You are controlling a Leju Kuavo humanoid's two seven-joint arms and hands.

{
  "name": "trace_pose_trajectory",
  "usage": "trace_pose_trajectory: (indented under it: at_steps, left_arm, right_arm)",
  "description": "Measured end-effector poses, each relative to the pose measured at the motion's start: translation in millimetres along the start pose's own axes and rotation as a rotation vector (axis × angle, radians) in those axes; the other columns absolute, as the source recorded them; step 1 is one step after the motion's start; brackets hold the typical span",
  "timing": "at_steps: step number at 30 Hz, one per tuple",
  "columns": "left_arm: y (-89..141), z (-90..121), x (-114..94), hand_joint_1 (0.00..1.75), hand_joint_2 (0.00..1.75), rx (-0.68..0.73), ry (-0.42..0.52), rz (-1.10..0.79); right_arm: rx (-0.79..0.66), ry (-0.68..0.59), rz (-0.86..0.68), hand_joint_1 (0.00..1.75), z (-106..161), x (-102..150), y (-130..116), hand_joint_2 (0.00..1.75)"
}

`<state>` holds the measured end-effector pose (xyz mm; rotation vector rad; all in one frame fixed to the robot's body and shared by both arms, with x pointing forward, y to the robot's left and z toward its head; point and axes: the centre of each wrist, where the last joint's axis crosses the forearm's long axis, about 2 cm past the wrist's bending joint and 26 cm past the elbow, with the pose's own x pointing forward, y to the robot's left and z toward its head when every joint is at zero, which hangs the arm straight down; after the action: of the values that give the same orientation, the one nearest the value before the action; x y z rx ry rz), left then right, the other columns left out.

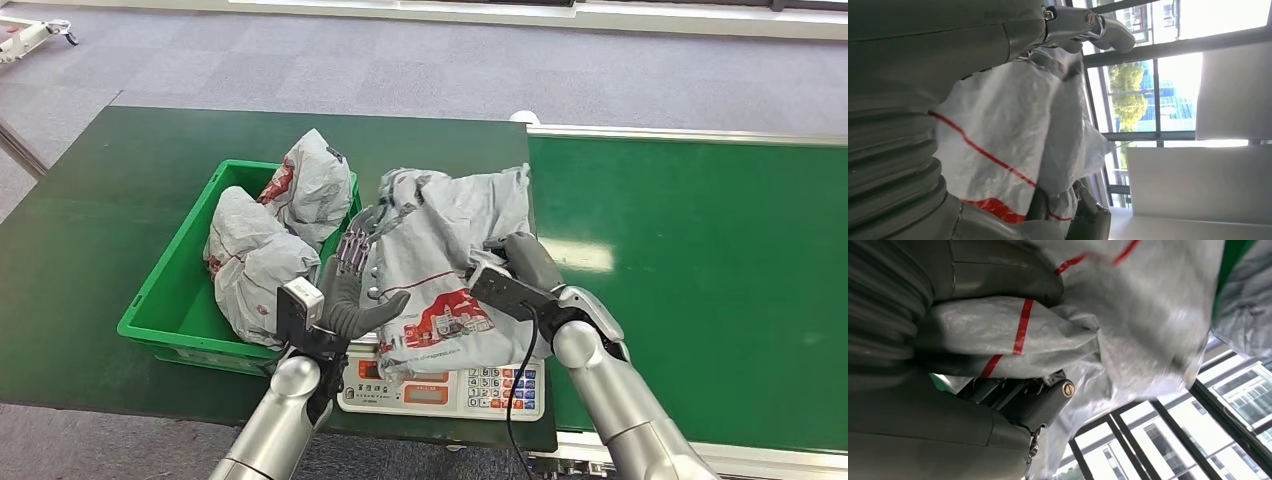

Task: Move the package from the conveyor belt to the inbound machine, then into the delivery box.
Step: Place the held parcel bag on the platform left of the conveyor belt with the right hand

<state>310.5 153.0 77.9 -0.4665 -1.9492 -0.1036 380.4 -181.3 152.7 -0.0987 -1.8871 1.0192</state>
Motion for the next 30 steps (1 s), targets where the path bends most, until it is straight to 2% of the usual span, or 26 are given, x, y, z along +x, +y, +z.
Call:
trace_pose_trajectory:
  at_steps: [1, 8, 15, 19, 28, 30]
  left_arm:
    - [1.1, -0.8, 0.4, 0.00, 1.75, 0.003, -0.002, -0.004]
    - [4.3, -0.8, 0.8, 0.00, 1.75, 0.008, -0.003, -0.014]
    - [4.5, -0.7, 2.0, 0.00, 1.75, 0.010, -0.009, -0.011]
    - [4.4, -0.7, 2.7, 0.00, 1.75, 0.011, -0.013, -0.010]
    - [4.6, -1.3, 3.4, 0.00, 1.75, 0.011, -0.017, -0.010]
    - [4.6, -1.5, 3.5, 0.00, 1.75, 0.011, -0.018, -0.011]
  right_arm:
    - [0.000, 0.001, -0.011, 0.00, -3.6, 1.3, -0.1, 1.75]
    - [0.016, -0.010, -0.039, 0.00, -14.1, 2.1, 3.8, 1.75]
    - [-0.100, -0.123, -0.099, 0.00, -6.8, -2.4, 11.7, 1.75]
    - [-0.177, -0.105, -0.068, 0.00, 1.6, -2.1, 14.7, 0.00]
    - [-0.249, -0.122, -0.014, 0.00, 21.2, -1.2, 14.4, 0.00]
    - [-0.253, -0.126, -0.012, 0.00, 22.7, -1.0, 14.0, 0.87]
